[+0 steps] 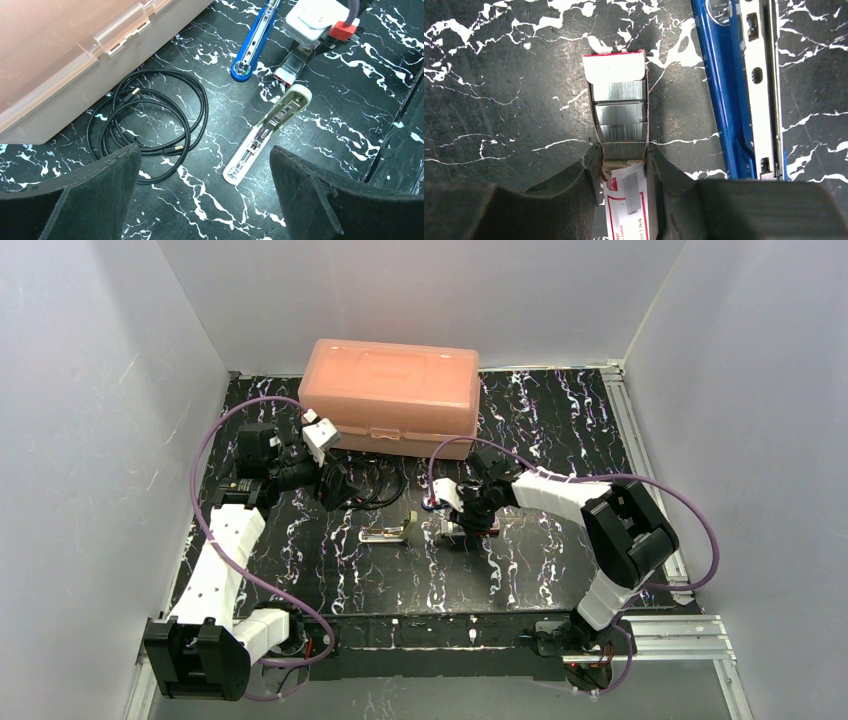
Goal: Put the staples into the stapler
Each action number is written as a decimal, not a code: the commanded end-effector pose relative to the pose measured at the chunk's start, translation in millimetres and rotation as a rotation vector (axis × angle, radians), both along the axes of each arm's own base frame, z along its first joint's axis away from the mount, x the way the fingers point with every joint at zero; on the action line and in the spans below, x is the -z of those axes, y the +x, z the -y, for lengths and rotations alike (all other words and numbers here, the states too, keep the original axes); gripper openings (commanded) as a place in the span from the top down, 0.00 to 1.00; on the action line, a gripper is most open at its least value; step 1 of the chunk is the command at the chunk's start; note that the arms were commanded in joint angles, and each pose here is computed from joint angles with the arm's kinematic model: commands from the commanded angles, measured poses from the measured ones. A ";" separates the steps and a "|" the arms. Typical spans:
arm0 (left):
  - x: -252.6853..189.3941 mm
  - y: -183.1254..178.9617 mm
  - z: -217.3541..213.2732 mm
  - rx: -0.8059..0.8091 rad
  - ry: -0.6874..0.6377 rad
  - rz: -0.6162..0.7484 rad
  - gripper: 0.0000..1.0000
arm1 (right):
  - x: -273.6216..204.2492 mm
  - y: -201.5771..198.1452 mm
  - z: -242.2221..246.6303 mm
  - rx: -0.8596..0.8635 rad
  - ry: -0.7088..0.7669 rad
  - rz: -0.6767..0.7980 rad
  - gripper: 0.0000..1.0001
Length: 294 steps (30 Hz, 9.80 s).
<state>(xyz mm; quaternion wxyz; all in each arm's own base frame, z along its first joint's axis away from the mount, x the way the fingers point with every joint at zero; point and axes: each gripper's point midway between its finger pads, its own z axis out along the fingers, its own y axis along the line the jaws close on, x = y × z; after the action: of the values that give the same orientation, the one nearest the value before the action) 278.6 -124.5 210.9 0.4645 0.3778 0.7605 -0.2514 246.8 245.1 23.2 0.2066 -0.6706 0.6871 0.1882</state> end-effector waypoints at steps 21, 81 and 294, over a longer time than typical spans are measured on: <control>-11.3 -4.5 -1.7 0.054 0.057 0.069 0.01 | -26.9 -38.2 80.2 -0.163 -0.077 -0.066 0.39; -19.0 -5.6 -3.5 0.017 0.047 0.074 0.01 | -15.8 -39.4 65.0 0.401 -0.202 -0.187 0.54; -41.8 -50.6 158.5 0.589 -0.223 -0.053 0.45 | -218.8 -57.8 -69.6 -0.139 0.467 -0.063 0.85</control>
<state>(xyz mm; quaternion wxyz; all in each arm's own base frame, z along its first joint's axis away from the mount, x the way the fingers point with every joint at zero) 233.9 -279.9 263.2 0.3864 0.4825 0.6276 -0.4734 199.7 308.2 240.4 0.3322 -0.6581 0.5859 0.3366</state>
